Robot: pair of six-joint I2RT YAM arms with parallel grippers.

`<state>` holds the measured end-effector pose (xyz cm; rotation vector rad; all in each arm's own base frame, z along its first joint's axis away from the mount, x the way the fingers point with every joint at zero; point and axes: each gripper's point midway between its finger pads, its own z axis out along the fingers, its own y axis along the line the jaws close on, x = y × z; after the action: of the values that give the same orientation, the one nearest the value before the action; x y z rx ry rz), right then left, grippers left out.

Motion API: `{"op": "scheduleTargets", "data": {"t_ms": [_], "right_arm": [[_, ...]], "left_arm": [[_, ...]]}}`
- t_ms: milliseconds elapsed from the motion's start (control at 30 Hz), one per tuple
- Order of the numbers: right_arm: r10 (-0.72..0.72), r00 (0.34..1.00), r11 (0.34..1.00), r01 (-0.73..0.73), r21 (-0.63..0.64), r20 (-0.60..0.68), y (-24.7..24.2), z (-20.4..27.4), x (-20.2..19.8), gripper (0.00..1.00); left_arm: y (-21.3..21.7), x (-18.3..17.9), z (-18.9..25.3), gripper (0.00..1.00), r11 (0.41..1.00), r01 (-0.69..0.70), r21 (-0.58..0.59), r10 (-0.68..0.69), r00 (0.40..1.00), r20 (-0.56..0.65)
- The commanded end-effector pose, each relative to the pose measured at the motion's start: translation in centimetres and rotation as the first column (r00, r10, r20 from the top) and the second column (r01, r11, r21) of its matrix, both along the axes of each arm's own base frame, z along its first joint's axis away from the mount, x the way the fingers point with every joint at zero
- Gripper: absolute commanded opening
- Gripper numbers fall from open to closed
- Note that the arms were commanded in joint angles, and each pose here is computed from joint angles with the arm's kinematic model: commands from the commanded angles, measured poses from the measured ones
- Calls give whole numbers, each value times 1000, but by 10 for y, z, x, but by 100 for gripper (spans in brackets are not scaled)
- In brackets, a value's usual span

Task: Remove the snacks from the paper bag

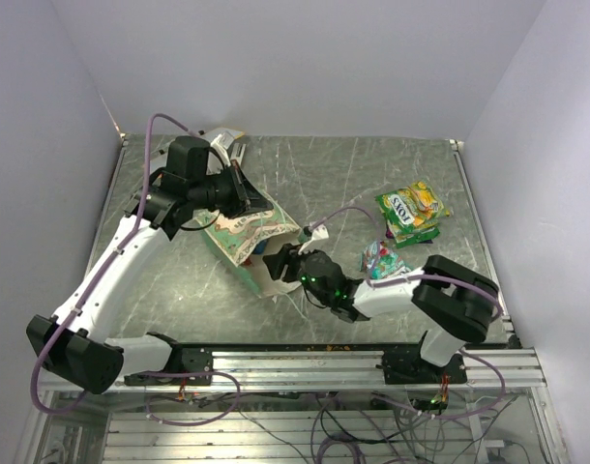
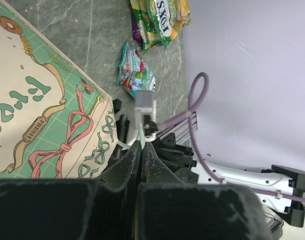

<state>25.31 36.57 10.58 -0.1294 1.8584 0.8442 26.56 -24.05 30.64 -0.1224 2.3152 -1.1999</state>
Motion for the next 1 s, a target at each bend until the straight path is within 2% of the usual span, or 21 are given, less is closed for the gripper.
{"op": "scheduleTargets", "data": {"t_ms": [0,167,267,367,467,567,700,833,967], "right_arm": [[-149,989,987,149,61,-10,5,4,29,57],[-250,949,958,271,92,-193,1,-25,56,58],[-212,952,964,241,114,-219,7,-30,65,58],[-127,982,972,151,179,-141,17,-16,67,58],[-7,1000,984,8,177,-2,33,-3,63,60],[111,985,981,-130,146,136,48,6,56,66],[238,897,960,-276,51,372,62,26,47,73],[344,801,934,-344,-95,491,82,17,49,79],[386,694,917,-359,-172,608,97,15,53,86]], "left_arm": [[-10,12,32,7,998,1,-68,5,997,79],[-18,18,37,7,996,16,-93,-9,997,81],[-18,21,35,7,996,9,-92,-1,996,88],[-16,20,31,7,997,6,-83,2,996,88],[-13,19,32,7,998,2,-65,5,995,100],[-6,21,33,7,1000,-10,-13,12,992,129],[-1,21,37,7,1000,-20,24,16,989,150],[2,19,42,7,999,-30,19,27,984,176],[0,18,48,7,1000,-9,10,7,980,197]]}}
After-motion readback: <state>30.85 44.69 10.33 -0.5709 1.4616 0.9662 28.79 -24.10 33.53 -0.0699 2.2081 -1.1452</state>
